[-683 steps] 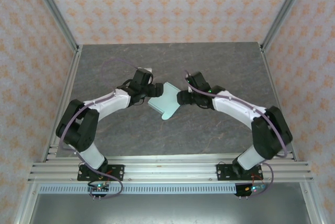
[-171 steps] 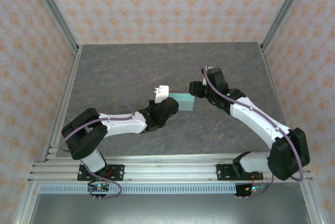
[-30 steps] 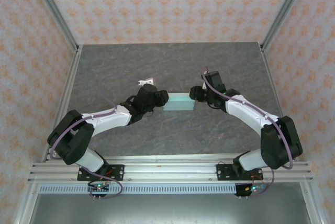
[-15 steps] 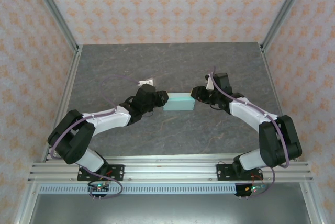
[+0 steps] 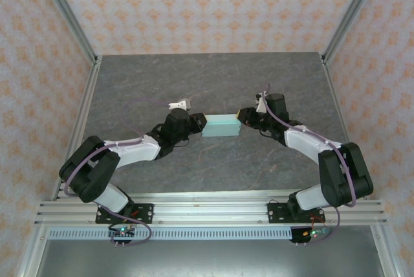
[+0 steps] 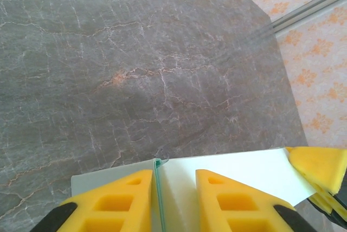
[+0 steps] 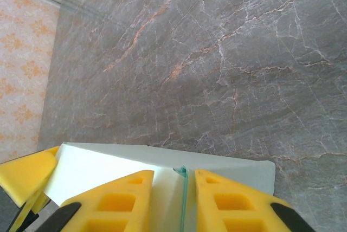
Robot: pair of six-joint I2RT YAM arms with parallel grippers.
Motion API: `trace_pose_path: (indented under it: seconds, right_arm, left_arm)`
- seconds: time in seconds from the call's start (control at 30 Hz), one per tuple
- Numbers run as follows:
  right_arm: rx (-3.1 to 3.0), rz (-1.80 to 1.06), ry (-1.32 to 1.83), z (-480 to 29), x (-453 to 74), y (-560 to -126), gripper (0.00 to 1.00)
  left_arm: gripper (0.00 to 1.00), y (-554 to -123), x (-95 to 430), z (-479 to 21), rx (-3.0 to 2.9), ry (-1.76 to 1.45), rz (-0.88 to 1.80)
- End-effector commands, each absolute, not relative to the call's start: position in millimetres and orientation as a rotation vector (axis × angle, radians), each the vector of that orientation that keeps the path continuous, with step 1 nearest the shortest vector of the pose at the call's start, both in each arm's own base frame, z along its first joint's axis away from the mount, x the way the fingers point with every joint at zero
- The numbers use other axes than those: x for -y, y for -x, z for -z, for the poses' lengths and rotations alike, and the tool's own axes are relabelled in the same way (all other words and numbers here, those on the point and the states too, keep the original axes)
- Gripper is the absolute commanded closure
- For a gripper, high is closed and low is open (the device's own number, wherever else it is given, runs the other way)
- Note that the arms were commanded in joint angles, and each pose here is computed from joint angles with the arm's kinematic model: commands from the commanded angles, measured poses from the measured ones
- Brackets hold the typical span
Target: Fold the paper box
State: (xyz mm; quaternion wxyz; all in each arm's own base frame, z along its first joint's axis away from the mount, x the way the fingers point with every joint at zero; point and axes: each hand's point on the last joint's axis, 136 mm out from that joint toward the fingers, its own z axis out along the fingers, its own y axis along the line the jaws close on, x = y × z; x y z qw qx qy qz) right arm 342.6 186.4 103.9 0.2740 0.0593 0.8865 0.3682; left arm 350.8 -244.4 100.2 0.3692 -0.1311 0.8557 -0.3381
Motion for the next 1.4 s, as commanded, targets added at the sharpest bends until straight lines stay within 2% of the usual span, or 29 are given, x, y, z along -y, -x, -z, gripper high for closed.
trace_pose_path:
  seconds: [0.0, 0.23, 0.4, 0.7, 0.87, 1.07, 1.23, 1.37]
  right_arm:
    - [-2.838, -0.774, -0.323, 7.0, -156.8, -260.8, 0.82]
    - [-2.825, -0.721, -0.297, 2.0, -156.6, -267.8, 0.82]
    - [-2.776, -0.69, -0.242, -22.8, -157.5, -282.9, 0.76]
    - [-2.772, -0.695, -0.177, -47.5, -158.2, -291.5, 0.65]
    - [-2.79, -0.785, -0.176, -50.0, -164.2, -289.8, 0.67]
    - [-2.785, -0.765, -0.201, -46.2, -161.4, -291.0, 0.7]
    - [-2.774, -0.752, -0.207, -47.6, -159.7, -292.3, 0.7]
    - [-2.774, -0.749, -0.218, -45.2, -158.7, -290.8, 0.71]
  left_arm:
    - [0.8, -252.3, 199.3, 39.6, -2.762, 0.359, 0.551]
    - [0.83, -255.9, 199.2, 38.1, -2.775, 0.305, 0.499]
    - [0.78, -271.4, 205.2, 10.6, -2.725, 0.248, 0.491]
    - [0.63, -293.5, 216.1, -18.2, -2.675, 0.192, 0.484]
    - [0.53, -297.9, 222.5, -27.1, -2.654, 0.198, 0.528]
    - [0.44, -309.0, 231.5, -46.2, -2.607, 0.199, 0.583]
    - [0.43, -314.0, 241.4, -60.4, -2.577, 0.201, 0.657]
    - [0.49, -309.5, 243.5, -57.6, -2.59, 0.214, 0.691]
